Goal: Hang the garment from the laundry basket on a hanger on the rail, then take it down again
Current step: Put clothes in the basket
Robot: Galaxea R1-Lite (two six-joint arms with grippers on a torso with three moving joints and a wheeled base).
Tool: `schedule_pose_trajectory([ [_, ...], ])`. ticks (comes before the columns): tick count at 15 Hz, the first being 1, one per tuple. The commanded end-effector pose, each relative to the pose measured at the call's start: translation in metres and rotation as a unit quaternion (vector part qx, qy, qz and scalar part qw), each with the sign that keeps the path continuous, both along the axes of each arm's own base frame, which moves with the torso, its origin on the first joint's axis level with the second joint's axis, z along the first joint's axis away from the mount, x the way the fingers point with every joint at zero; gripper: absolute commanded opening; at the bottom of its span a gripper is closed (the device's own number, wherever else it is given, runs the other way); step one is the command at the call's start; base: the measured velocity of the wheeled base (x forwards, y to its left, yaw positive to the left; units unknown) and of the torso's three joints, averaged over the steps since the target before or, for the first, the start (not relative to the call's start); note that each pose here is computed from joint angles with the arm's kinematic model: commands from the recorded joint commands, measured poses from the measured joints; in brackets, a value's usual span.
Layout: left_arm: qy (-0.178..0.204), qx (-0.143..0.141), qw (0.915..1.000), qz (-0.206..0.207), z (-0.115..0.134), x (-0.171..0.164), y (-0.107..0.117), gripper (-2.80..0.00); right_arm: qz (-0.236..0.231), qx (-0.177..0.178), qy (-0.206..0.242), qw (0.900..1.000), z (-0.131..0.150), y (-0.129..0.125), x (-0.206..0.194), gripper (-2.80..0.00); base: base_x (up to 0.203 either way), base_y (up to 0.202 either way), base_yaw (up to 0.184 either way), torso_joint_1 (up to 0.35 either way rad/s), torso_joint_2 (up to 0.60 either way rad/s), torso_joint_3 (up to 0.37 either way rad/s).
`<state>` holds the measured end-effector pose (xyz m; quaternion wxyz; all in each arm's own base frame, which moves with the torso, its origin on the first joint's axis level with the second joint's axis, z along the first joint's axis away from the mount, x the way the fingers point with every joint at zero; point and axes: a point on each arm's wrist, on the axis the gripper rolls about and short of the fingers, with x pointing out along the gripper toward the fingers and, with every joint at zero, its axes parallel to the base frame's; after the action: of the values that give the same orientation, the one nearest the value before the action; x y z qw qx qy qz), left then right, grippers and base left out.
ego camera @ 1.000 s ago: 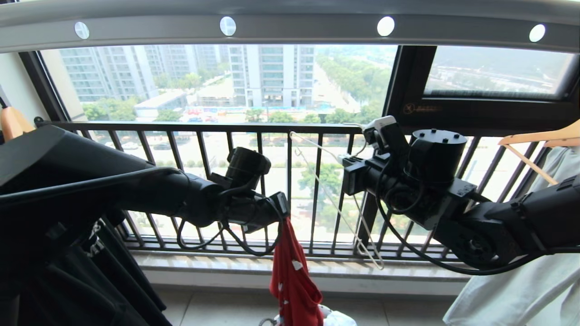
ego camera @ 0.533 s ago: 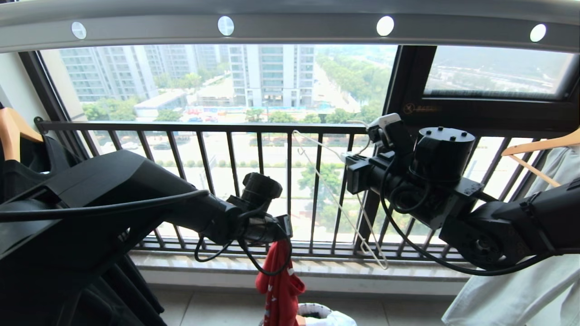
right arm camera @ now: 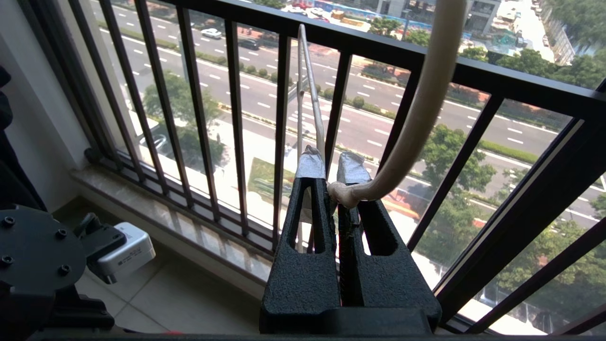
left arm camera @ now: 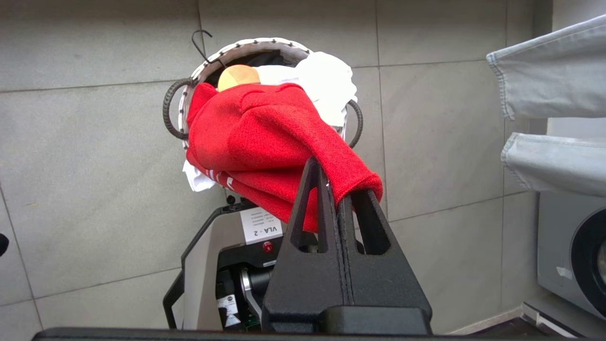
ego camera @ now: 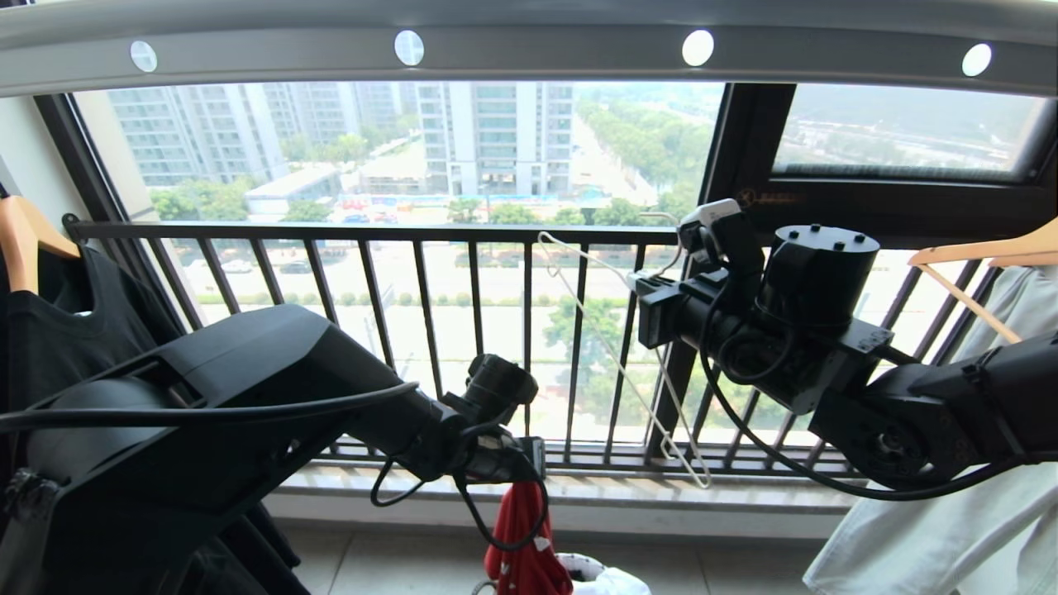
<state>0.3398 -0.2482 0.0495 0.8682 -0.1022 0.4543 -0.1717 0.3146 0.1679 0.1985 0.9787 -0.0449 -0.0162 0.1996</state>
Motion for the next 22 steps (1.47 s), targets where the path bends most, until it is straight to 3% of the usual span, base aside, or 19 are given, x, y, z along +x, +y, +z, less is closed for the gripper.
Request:
schedule_pose_trajectory([
  [1,0.004,0.002,1.0000,-0.001,-0.0030,-0.0014,-0.0012,-2.80,0.000,0.001,-0.003,1.000,0.0007,-0.0001,0.0002,-2.80,0.000,0.000,0.000,0.000,0.00,0.000],
  [14,0.002,0.000,1.0000,0.000,-0.0026,-0.0008,-0.0025,-2.73,-0.001,0.001,-0.002,1.000,0.0004,-0.0009,-0.0001,-2.80,0.000,0.000,0.000,0.000,0.00,0.000],
  [15,0.002,0.000,1.0000,-0.001,-0.0028,-0.0010,-0.0024,0.00,-0.001,0.001,-0.002,1.000,0.0004,-0.0009,-0.0001,-2.80,0.000,0.000,0.000,0.000,0.00,0.000],
  [22,0.000,-0.002,1.0000,0.000,0.0000,-0.0010,-0.0022,0.00,-0.001,0.001,-0.002,1.000,0.0004,-0.0009,-0.0001,-2.80,0.000,0.000,0.000,0.000,0.00,0.000],
])
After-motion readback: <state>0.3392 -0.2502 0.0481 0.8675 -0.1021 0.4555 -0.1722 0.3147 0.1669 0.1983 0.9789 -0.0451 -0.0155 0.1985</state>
